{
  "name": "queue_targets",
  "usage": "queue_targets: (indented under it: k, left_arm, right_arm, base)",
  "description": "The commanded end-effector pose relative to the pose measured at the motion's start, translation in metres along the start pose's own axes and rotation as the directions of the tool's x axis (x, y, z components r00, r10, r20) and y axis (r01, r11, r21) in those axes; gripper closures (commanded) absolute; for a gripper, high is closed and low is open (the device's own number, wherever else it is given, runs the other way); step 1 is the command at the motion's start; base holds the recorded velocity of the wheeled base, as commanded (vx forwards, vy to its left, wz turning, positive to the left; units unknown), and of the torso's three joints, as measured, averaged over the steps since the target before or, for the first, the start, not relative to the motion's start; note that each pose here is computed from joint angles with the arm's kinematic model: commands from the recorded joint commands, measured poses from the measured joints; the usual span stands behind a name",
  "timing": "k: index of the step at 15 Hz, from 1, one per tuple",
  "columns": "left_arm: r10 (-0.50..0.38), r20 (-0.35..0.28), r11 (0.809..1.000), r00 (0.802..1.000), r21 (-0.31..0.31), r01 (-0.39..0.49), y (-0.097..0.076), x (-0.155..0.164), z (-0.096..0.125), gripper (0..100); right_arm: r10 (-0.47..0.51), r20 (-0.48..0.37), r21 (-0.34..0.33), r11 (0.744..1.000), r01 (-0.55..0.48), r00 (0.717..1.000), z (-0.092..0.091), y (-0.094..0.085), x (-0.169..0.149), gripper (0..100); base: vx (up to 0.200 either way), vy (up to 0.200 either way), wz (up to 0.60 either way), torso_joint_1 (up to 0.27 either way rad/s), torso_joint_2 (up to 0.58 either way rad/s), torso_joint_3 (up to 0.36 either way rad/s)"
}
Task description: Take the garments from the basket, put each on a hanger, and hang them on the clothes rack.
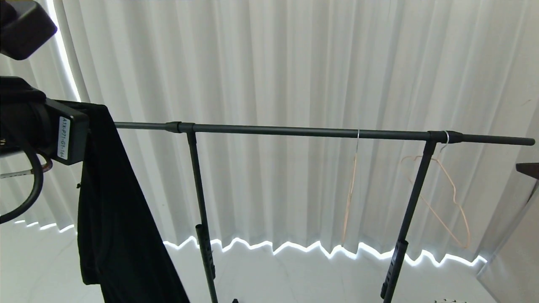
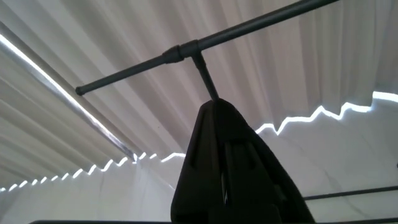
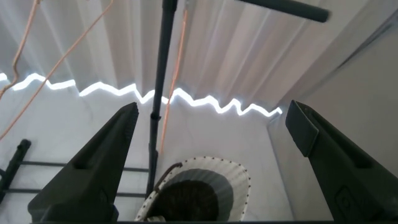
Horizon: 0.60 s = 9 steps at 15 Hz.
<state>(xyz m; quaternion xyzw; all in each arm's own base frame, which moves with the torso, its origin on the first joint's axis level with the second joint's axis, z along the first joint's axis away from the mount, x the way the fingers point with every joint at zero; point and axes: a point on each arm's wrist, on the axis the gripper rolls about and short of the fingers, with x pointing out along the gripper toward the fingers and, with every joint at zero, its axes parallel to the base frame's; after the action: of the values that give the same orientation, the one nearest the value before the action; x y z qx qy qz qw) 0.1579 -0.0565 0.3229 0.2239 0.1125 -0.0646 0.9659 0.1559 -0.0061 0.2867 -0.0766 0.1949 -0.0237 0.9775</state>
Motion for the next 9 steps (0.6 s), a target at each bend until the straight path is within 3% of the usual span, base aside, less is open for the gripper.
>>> queue_targets:
  k: [1,5,9]
  left_arm:
    - [-0.003,-0.002,1.0,1.0,0.001,0.003,-0.001,0.002,0.0,100]
    - [-0.042,0.01,0.999,0.999,0.011,0.041,-0.008,0.002,0.002,100]
    - [-0.054,-0.024,0.998,0.998,0.012,0.054,-0.013,0.005,-0.006,100]
  right_arm:
    - [0.012,-0.042,0.002,1.0,-0.012,0.999,-0.004,0.0,0.013,0]
    - [0.018,-0.114,0.027,1.0,-0.015,0.993,-0.009,-0.003,0.036,0]
    - [0.024,-0.198,0.068,0.998,-0.01,0.98,-0.02,-0.004,0.068,0]
  base:
    - [0.2,0.0,0.0,0.017,0.01,-0.007]
    - [0.2,0.0,0.0,0.006,0.0,0.0]
    - [0.0,0.0,0.0,0.0,0.0,0.0]
